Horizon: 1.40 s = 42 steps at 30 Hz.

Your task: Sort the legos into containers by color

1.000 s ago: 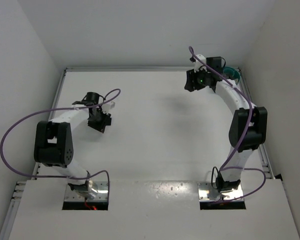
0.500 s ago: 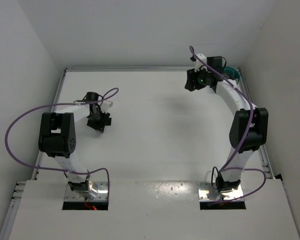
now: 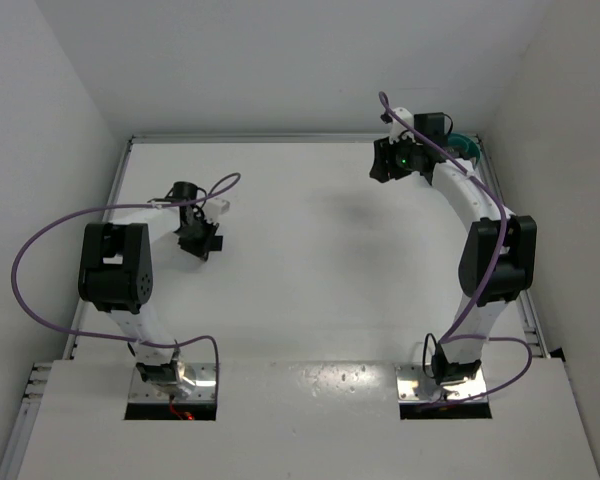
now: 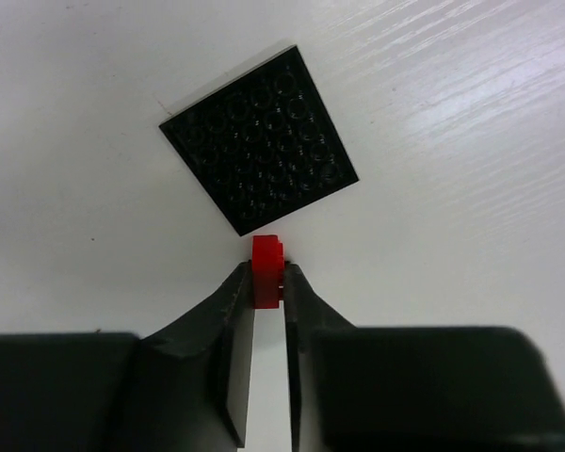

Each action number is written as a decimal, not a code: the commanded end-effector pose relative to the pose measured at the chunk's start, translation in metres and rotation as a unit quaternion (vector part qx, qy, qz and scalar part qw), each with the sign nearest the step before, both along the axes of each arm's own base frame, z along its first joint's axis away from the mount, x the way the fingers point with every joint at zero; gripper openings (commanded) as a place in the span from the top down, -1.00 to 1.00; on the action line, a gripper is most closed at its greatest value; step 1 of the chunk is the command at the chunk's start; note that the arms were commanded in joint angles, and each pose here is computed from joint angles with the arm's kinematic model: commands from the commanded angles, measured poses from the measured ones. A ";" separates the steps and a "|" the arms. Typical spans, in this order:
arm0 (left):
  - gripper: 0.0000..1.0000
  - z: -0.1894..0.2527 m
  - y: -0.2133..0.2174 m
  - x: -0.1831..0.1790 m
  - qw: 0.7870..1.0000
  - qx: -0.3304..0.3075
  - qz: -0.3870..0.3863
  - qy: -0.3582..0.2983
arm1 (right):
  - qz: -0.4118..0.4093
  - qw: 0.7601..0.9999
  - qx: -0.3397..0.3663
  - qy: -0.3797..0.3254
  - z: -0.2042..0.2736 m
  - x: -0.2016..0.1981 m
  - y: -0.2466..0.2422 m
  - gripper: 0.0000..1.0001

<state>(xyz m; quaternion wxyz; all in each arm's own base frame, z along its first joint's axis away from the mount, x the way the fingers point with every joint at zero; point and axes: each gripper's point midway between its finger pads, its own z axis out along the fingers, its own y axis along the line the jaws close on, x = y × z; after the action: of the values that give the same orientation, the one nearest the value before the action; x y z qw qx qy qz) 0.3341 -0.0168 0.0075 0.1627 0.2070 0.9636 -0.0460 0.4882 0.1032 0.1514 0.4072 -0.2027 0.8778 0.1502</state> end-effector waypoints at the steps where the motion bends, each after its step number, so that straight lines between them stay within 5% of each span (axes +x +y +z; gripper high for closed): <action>1: 0.64 0.003 -0.007 0.009 1.000 -0.028 -0.009 -0.009 | 0.015 0.999 0.011 -0.027 0.020 0.000 0.007 -0.01; 4: 0.86 0.010 -0.014 0.008 0.998 -0.058 -0.014 -0.008 | 0.026 0.999 0.017 -0.031 0.020 -0.001 0.014 -0.01; 7: 0.89 0.049 -0.034 0.020 0.987 -0.153 -0.014 -0.042 | 0.049 0.997 0.035 -0.047 0.032 -0.005 0.031 -0.01; 11: 0.89 0.112 -0.080 0.038 0.943 -0.328 -0.012 -0.047 | 0.078 0.988 0.100 -0.086 0.049 -0.017 0.061 -0.03; 16: 0.89 0.178 -0.125 0.046 0.824 -0.564 -0.016 0.050 | 0.175 0.962 0.178 -0.113 0.072 -0.038 0.122 -0.06; 23: 0.84 0.191 -0.133 0.041 0.782 -0.616 -0.017 0.094 | 0.257 0.937 0.195 -0.136 0.084 -0.065 0.183 -0.06; 27: 0.82 0.188 -0.138 0.031 0.762 -0.634 -0.014 0.131 | 0.274 0.934 0.176 -0.147 0.075 -0.072 0.207 -0.51; 30: 0.82 0.191 -0.138 0.026 0.750 -0.644 -0.014 0.148 | 0.320 0.918 0.167 -0.162 0.078 -0.084 0.225 -0.49; 33: 0.82 0.192 -0.138 0.022 0.745 -0.649 -0.012 0.158 | 0.387 0.891 0.168 -0.168 0.077 -0.110 0.243 -0.21; 42: 0.79 0.204 -0.159 -0.001 0.735 -0.652 -0.047 0.183 | 0.507 0.820 0.134 -0.228 0.063 -0.160 0.268 -0.29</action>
<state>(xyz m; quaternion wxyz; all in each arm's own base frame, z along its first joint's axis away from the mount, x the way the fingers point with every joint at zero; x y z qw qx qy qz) 0.3538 -0.1708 0.1815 0.0891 0.0394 0.7371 -0.6687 0.3407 0.3616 0.1931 0.4505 -0.5286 0.5911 0.4102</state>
